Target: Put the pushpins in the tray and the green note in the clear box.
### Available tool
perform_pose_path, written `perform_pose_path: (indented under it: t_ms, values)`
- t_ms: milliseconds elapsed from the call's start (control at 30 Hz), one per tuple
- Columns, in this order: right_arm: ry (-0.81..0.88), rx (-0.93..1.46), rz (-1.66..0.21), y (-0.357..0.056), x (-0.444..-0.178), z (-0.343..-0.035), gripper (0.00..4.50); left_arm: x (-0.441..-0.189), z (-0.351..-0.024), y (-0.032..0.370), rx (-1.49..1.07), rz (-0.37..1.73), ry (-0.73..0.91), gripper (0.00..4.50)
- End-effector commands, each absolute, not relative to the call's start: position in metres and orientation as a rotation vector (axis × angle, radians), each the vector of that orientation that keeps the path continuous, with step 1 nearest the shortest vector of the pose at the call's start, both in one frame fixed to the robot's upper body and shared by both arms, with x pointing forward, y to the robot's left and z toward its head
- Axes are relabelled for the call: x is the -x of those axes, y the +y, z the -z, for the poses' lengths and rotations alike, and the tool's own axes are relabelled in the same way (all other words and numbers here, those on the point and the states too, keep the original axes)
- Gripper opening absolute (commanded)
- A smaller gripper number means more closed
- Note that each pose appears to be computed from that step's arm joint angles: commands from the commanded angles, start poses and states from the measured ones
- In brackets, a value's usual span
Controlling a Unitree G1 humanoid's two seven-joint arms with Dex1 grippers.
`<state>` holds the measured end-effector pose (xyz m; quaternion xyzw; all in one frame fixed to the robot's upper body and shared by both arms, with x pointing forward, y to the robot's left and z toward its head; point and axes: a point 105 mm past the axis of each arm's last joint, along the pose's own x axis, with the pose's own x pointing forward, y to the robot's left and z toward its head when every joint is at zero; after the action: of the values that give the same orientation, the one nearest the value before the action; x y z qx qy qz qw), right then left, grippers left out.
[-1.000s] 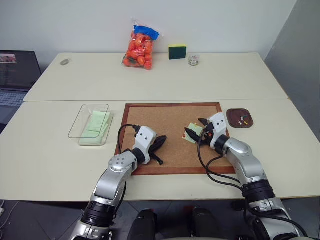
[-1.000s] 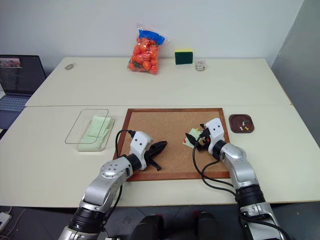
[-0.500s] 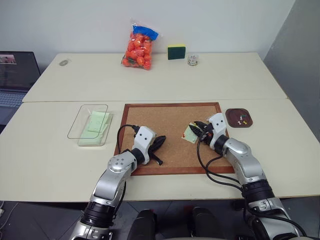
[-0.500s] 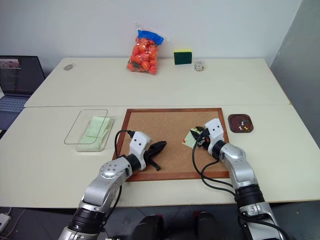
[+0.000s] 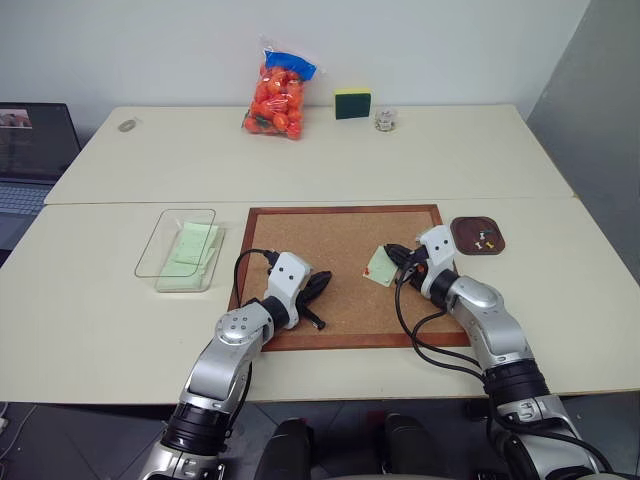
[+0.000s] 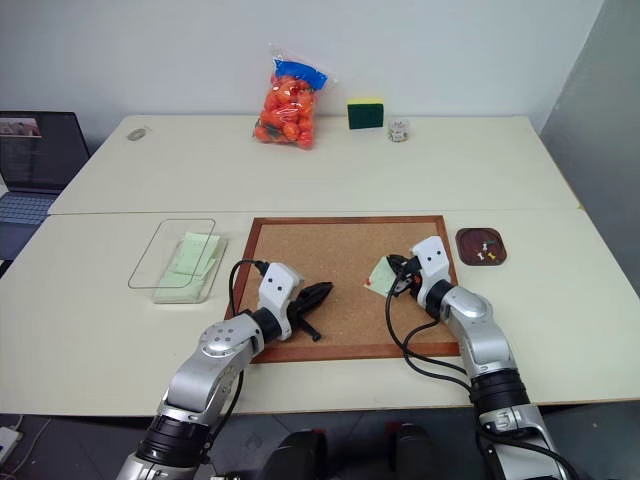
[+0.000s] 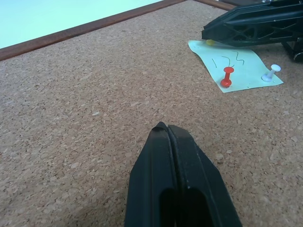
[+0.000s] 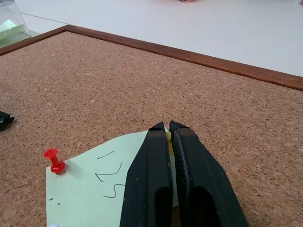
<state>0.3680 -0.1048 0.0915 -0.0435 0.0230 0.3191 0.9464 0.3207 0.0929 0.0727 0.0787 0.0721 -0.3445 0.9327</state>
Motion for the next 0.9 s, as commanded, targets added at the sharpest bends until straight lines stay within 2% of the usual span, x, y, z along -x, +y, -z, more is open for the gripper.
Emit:
perform_pose_path:
  t_ms: [33,333,433,633,900]
  values:
    - [-0.14,0.067,-0.645,-0.106,-0.367,-0.137,0.07,-0.316,-0.053,0.097,-0.153,0.694,0.223,0.0]
    - [-0.185,0.015,-0.576,-0.118,-0.366,-0.155,0.07,-0.314,-0.052,0.097,-0.151,0.699,0.228,0.0]
    - [-0.185,0.026,-0.464,-0.138,-0.375,-0.157,0.07,-0.314,-0.051,0.096,-0.151,0.702,0.229,0.0]
    - [-0.136,0.075,-0.085,-0.207,-0.399,-0.151,0.07,-0.315,-0.052,0.095,-0.153,0.706,0.228,0.0]
    - [-0.054,0.04,0.02,-0.229,-0.405,-0.135,0.07,-0.315,-0.052,0.096,-0.16,0.709,0.23,0.0]
